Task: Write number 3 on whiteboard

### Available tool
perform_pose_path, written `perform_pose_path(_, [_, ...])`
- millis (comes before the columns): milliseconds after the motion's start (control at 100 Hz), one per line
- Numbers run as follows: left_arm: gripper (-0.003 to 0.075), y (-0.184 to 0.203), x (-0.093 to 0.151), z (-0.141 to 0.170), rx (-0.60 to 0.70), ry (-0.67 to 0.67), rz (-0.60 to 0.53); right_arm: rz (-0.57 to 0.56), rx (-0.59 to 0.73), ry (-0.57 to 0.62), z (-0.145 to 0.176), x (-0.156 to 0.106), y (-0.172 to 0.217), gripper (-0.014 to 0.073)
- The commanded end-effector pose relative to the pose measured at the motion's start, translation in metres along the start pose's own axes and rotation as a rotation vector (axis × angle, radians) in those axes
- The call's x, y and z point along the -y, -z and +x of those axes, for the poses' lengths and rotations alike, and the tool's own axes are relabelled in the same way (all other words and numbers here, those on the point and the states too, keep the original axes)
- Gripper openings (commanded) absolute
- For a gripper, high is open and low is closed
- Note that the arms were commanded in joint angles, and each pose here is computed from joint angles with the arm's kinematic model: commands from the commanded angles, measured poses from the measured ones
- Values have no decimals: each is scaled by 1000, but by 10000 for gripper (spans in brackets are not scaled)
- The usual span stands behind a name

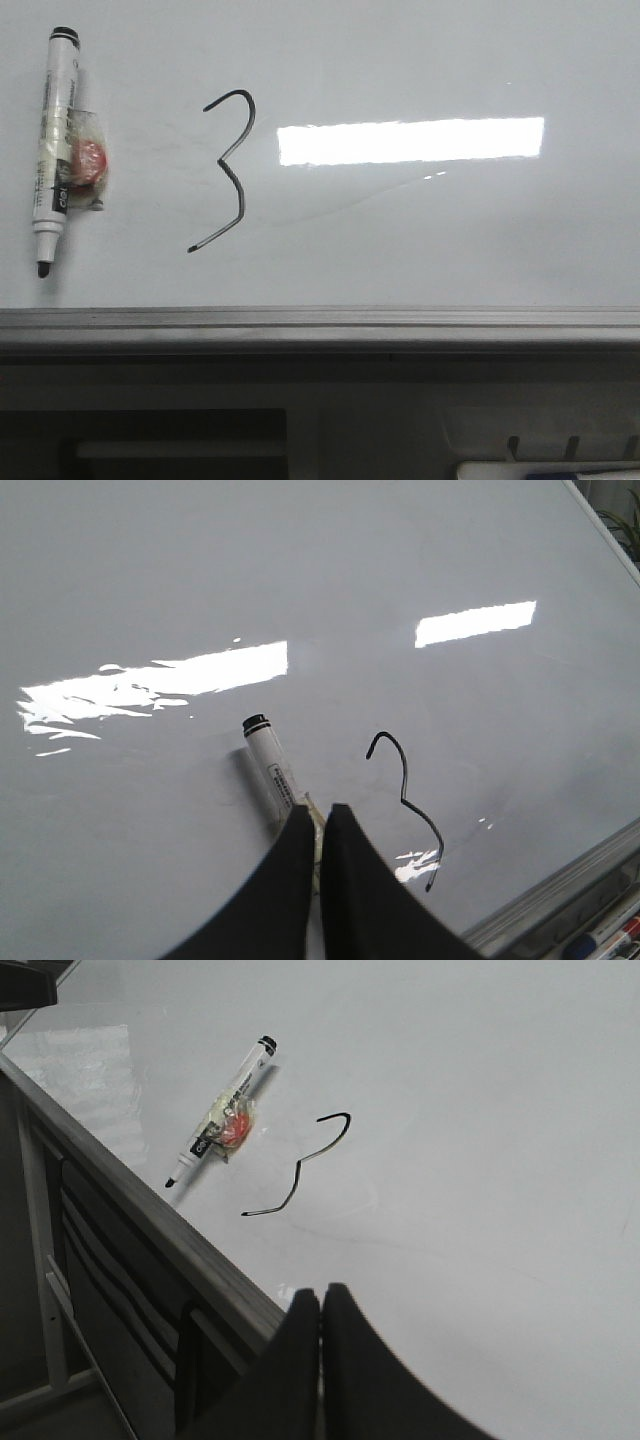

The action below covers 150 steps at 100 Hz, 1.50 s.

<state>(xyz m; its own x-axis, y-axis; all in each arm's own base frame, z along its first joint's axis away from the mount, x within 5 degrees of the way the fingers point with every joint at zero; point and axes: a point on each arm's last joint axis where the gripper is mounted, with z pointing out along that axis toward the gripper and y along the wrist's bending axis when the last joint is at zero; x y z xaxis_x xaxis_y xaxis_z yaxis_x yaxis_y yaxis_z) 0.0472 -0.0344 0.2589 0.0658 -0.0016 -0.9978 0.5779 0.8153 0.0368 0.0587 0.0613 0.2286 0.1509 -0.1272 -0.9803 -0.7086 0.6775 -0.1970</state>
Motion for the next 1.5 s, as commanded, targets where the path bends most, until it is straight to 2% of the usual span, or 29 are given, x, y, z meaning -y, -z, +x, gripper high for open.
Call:
perform_pose_path(0, [-21,1,-4,-16,94,-61,-49,38,89,12,-15,5,0,-43])
perform_pose_path(150, [-21,1,-10,-15,90,-30,-169,38,89,12,-15,5,0,-43])
perform_pose_path(460, [-21,11,-31,-15,65,-117,-562,38,89,12,-15,5,0,-43])
perform_pose_path(600, [-21,18,-32,-2,70,-132,-662,38,89,12,-15,5,0,-43])
perform_pose_path(710, [-21,22,-31,18,71,-115,-683,38,89,12,-15,5,0,-43])
perform_pose_path(780, [-21,21,-32,31,81,-26,-680,38,89,12,-15,5,0,-43])
perform_pose_path(880, [-21,19,-33,47,54,24,-678,38,89,12,-15,5,0,-43])
perform_pose_path(940, [-21,19,-33,54,-11,46,-679,38,89,12,-15,5,0,-43])
perform_pose_path(1070, [-21,18,-32,60,-73,73,-652,38,89,12,-15,5,0,-43])
perform_pose_path(1240, [-20,20,-30,74,-228,118,-633,38,89,12,-15,5,0,-43])
perform_pose_path(1490, [-21,20,-29,74,-228,123,-627,38,89,12,-15,5,0,-43])
